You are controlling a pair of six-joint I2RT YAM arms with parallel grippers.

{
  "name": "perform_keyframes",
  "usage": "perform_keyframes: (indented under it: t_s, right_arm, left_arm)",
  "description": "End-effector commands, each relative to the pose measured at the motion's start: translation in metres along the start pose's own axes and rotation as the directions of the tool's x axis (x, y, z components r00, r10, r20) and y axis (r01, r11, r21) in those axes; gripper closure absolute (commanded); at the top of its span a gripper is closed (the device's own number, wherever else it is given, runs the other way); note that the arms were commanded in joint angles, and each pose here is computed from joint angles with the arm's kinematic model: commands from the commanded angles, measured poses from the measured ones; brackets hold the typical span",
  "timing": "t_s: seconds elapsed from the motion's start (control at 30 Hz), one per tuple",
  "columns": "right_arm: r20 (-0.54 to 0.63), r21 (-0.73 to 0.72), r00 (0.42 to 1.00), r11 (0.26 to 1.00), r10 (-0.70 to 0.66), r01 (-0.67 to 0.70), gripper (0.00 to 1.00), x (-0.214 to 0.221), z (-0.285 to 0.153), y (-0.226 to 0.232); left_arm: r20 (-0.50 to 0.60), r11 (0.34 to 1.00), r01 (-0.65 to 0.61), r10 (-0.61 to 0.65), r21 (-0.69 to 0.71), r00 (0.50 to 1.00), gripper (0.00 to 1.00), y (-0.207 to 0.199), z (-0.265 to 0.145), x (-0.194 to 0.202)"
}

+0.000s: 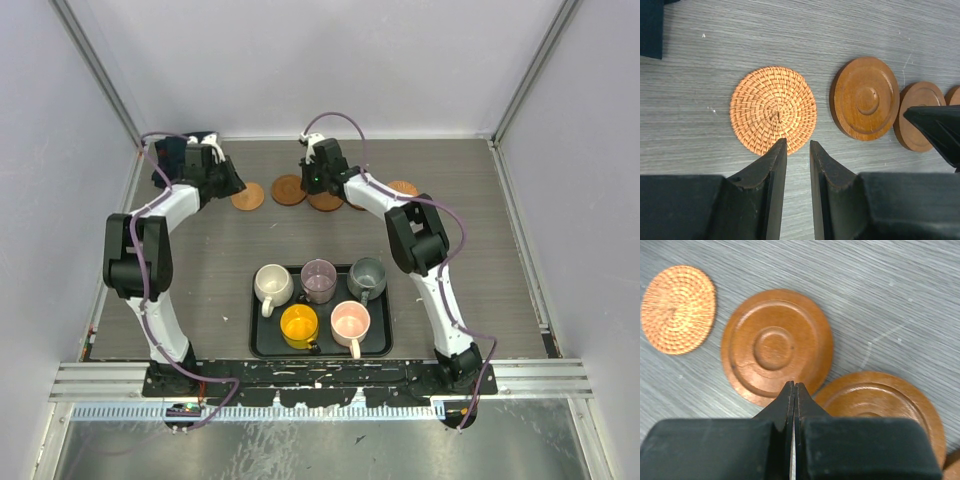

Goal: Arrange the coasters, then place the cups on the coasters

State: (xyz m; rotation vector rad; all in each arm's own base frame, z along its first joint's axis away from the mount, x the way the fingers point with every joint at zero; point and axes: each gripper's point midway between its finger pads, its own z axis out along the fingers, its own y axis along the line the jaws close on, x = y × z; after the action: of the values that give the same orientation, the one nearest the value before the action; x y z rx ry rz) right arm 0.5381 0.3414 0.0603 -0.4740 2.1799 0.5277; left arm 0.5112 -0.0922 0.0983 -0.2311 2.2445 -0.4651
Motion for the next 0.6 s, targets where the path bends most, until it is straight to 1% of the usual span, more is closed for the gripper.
perform_keyframes:
  t_s: [0.0,0.2,0.33,0.57]
  right_arm:
    - [0.146,-0.066,0.988,0.996,-0.044,0.055,0.99,-0.054,-0.004,0.029]
    - [0.142,-0.093,0.989,0.994,-0.036,0.050,0.98,-0.051,0.008,0.037]
    - [0.107,-0.103,0.994,0.994,-0.029,0.040,0.98,-0.035,0.023,0.038]
    - [0.090,-0.114,0.996,0.993,-0.020,0.030,0.98,-0.024,0.034,0.040]
  left_arm:
    - [0.102,0.999,-0.006,0.001,0.051,0.995,0.73,-0.014,-0.020,-0.023]
    - [0.098,0.999,0.005,-0.011,0.054,0.995,0.73,-0.013,-0.027,-0.014]
    - [0.102,0.999,0.004,-0.008,0.043,0.995,0.73,-0.010,-0.031,-0.012]
    - [0.109,1.000,-0.013,0.010,0.023,0.994,0.73,-0.006,-0.039,-0.010]
